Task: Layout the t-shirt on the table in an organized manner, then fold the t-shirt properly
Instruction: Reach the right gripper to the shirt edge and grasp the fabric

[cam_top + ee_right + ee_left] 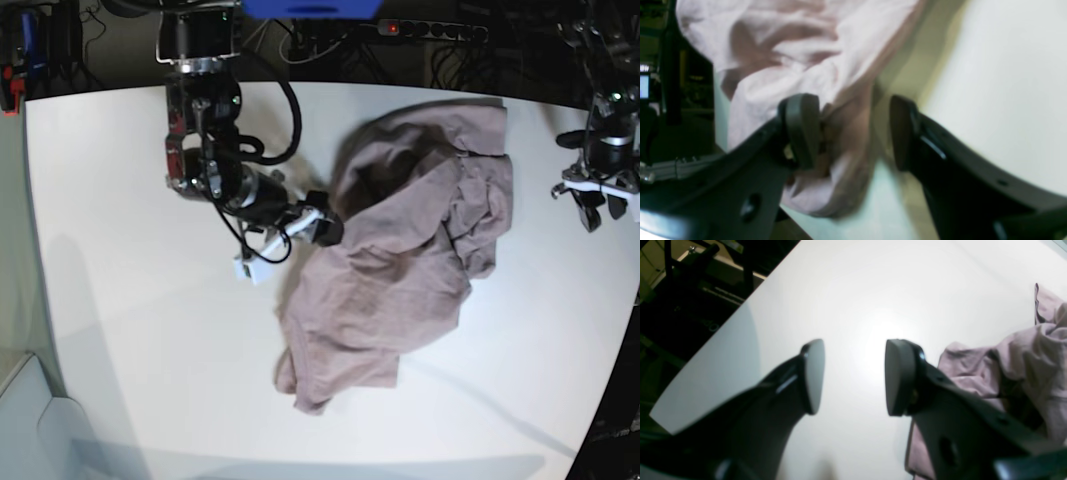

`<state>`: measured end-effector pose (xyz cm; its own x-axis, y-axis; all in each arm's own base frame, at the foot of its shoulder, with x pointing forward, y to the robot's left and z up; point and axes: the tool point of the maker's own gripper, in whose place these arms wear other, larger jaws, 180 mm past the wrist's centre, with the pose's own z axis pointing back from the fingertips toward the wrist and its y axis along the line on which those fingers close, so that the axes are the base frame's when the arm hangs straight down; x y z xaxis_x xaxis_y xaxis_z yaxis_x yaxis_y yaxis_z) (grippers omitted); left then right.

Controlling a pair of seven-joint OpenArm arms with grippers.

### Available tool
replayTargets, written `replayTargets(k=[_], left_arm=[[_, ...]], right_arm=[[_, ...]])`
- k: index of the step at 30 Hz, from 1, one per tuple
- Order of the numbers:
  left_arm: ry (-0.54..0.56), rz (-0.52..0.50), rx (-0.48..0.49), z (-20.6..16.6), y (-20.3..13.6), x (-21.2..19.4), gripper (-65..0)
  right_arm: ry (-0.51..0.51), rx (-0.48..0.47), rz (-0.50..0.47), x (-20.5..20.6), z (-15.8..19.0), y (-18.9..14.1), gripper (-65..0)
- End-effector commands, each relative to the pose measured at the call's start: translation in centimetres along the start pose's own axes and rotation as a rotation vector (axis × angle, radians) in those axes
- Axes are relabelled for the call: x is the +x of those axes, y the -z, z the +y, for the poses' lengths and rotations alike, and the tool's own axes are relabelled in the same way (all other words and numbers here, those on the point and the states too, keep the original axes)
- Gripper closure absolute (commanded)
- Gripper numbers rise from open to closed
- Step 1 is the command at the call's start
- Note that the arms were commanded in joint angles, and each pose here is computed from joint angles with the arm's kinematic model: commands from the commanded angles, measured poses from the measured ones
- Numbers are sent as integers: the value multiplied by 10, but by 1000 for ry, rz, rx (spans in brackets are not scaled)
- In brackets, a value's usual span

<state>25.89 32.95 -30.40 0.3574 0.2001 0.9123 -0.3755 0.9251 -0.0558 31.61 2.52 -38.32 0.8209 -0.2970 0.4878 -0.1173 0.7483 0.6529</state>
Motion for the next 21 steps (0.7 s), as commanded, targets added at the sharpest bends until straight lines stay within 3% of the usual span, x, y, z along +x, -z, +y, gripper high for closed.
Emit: replayTargets(k=[1, 4, 12, 18, 21], left_arm=[[13, -48, -4, 1, 0, 14, -284], [13, -48, -4, 1, 0, 14, -284], [14, -47, -4, 1, -1, 14, -284], [15, -42, -3, 1, -1, 12, -284], [15, -42, -3, 1, -1, 12, -284]], right_arm=[[-6, 38, -50, 17, 12, -1, -339], [-6, 38, -50, 17, 12, -1, -317], [-71, 84, -23, 18, 37, 8, -171], [-92, 100, -13, 14, 46, 11, -121], [-92, 100, -15, 14, 46, 11, -52]])
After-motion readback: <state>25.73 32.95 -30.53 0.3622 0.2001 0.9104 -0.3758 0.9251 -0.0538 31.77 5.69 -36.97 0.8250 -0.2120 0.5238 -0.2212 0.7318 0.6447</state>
